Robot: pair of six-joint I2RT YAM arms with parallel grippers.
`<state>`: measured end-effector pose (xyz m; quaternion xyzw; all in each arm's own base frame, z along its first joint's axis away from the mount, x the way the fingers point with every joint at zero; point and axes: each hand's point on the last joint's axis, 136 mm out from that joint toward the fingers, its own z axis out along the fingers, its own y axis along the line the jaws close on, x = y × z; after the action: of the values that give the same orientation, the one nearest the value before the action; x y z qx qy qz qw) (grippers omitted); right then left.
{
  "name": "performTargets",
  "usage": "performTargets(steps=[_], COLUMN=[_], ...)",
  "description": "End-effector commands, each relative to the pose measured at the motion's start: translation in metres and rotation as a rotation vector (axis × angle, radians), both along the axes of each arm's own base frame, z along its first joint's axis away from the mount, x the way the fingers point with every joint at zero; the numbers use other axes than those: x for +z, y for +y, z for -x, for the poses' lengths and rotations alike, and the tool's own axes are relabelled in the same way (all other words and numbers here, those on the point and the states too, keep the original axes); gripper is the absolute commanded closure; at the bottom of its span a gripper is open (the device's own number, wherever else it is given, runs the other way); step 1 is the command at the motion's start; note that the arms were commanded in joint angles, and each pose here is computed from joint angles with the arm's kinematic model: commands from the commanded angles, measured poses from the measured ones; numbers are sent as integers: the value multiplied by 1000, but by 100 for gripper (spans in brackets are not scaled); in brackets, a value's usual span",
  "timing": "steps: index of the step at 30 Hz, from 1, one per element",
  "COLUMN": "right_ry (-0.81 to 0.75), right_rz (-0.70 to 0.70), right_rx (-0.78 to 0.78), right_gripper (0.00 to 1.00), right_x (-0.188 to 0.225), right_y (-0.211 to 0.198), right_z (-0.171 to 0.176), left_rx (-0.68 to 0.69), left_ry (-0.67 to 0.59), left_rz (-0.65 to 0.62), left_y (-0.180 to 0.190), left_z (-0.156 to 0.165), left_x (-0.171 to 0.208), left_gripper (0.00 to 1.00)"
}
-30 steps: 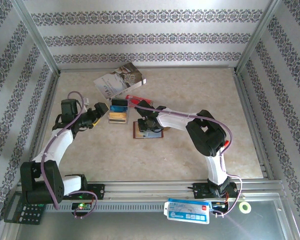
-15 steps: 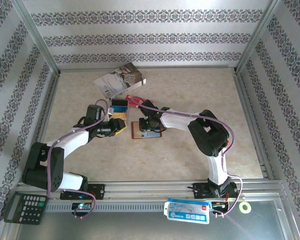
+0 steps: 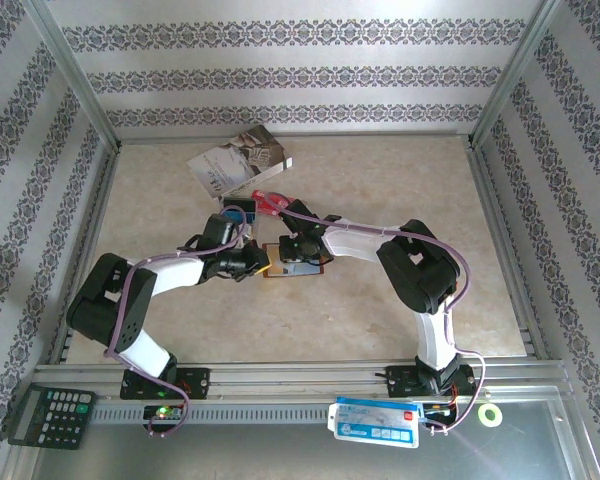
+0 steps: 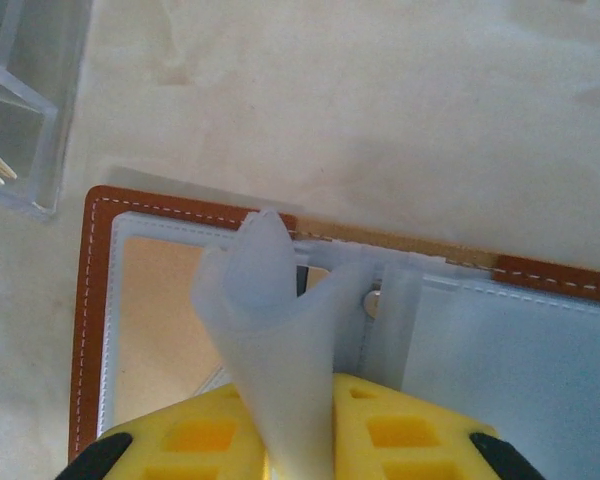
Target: Take the credit cards out of the card holder
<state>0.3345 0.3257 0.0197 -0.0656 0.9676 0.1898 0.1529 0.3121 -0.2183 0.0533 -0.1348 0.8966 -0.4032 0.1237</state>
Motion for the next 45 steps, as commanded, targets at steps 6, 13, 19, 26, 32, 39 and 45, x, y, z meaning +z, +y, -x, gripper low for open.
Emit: performTargets(steps=[6,13,19,26,32,39,45], right_ry=[63,58,59,11,-96,-127,-125], right_rz=[21,20,17,-6,-56,-40,-68], right_rx=[-1,-3,-5,-19,-63,-144,-164], right_gripper=[80,80,80,82,73,72,69], right_x=[-15,-14,-14,2,34,40,42], right_y=[-10,-11,-11,-12,-21,-43,-46], right_z=[15,14,15,11,3,0,-2], left_rx=[-45,-55,-60,-56,-55,-57,-80], left_ry=[-10,13,50,62,72,75,59], left_rz=[-89,-150,-177,-224,-243,-234,-196], left_y=[-9,-2,3,11,14,13,5], left_z=[-7,0,5,10,13,14,11], left_x=[-13,-27,-42,-49,-55,-57,-46], left_gripper=[100,100,98,97,97,97,94])
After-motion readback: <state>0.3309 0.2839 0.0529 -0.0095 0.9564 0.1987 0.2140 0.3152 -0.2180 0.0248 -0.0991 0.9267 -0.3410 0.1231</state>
